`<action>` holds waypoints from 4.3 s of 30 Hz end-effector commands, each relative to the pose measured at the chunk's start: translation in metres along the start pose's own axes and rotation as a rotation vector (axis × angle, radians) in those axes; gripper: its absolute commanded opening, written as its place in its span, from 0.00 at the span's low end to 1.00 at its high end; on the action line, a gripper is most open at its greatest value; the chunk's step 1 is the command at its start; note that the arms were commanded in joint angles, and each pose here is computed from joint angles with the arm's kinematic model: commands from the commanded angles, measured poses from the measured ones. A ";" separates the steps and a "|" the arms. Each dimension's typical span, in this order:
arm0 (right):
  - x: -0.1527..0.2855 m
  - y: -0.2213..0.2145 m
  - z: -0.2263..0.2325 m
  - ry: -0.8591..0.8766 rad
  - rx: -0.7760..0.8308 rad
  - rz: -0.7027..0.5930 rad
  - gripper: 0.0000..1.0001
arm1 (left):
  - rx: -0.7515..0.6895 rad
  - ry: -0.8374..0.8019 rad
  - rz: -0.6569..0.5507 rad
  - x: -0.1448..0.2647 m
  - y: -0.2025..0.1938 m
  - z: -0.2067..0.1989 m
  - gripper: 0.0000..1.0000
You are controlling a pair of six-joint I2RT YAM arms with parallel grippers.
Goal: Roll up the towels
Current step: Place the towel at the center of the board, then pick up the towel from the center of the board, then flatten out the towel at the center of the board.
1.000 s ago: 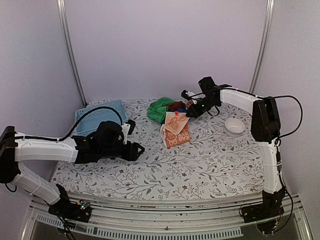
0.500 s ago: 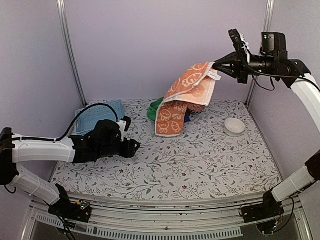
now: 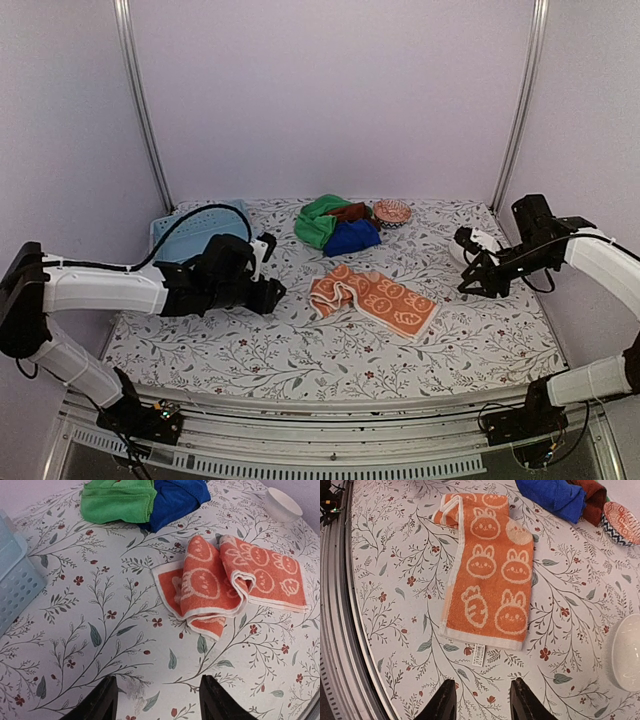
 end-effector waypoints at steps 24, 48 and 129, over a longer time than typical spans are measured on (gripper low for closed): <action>-0.132 -0.002 0.033 0.215 0.338 0.237 0.43 | -0.011 -0.055 0.091 -0.006 -0.005 -0.004 0.59; -0.155 -0.010 0.030 0.256 0.302 0.314 0.37 | -0.006 -0.043 0.109 -0.010 -0.017 0.002 0.59; 0.019 -0.024 -0.078 -0.339 -0.371 0.058 0.02 | -0.437 -0.400 0.376 0.052 -0.064 -0.111 0.57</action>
Point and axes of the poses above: each gripper's point midway between its finger pads, its own x axis back along the fingers, its own z axis along the line the jaws close on, y = z × x, the point moved 8 cm from there along x, back along the fingers, and after that the axes turned 12 degrees about x, right-handed, at the moved point
